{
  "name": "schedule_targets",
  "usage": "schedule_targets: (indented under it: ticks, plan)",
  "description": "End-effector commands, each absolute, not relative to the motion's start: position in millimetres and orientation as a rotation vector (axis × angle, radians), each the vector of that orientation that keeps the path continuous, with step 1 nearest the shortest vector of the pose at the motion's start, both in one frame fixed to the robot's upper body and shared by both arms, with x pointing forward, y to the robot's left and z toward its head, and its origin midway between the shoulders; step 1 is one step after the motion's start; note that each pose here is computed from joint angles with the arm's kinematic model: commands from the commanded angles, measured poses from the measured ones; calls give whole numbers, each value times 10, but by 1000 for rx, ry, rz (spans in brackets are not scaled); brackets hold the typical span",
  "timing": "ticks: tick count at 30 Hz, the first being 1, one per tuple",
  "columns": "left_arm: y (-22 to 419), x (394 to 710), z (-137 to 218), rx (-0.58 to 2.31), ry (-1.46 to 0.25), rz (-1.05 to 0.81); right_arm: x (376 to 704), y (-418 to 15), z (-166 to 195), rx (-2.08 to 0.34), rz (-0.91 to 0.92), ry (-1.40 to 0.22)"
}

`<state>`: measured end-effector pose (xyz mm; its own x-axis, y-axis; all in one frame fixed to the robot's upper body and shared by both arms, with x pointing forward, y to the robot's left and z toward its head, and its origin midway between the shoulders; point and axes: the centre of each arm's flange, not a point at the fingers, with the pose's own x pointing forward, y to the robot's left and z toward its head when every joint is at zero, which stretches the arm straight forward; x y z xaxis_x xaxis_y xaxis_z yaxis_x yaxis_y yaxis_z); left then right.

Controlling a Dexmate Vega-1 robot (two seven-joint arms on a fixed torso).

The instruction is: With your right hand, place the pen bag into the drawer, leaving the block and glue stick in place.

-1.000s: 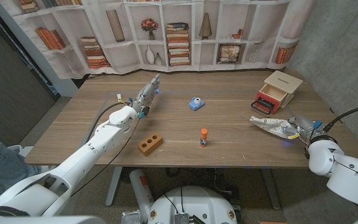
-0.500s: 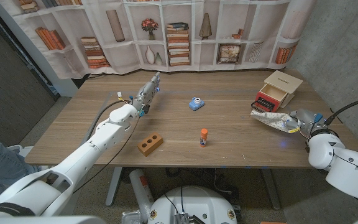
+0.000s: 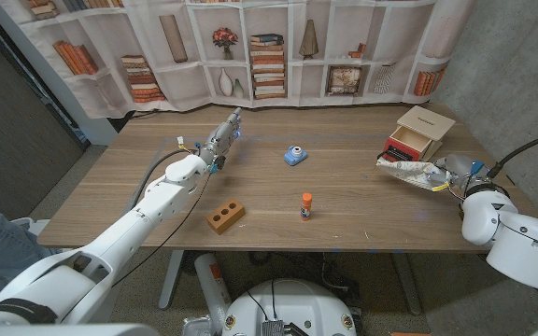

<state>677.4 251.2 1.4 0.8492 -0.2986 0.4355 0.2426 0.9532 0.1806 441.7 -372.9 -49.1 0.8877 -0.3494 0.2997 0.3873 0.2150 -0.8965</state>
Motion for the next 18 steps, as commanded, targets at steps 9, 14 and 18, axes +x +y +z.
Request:
schedule_targets:
  ticks: [9,14,18]
  plan:
    - [2554,6822,43,121,-480,-297,4360,-3652,-227,-1256,-578,-65]
    - [2577,6829,40,120,-479,-295,4396,-3626,-167,-1250,-584,-94]
    - [2594,6832,32,119,-476,-293,4449,-3610,-128,-1242,-585,-119]
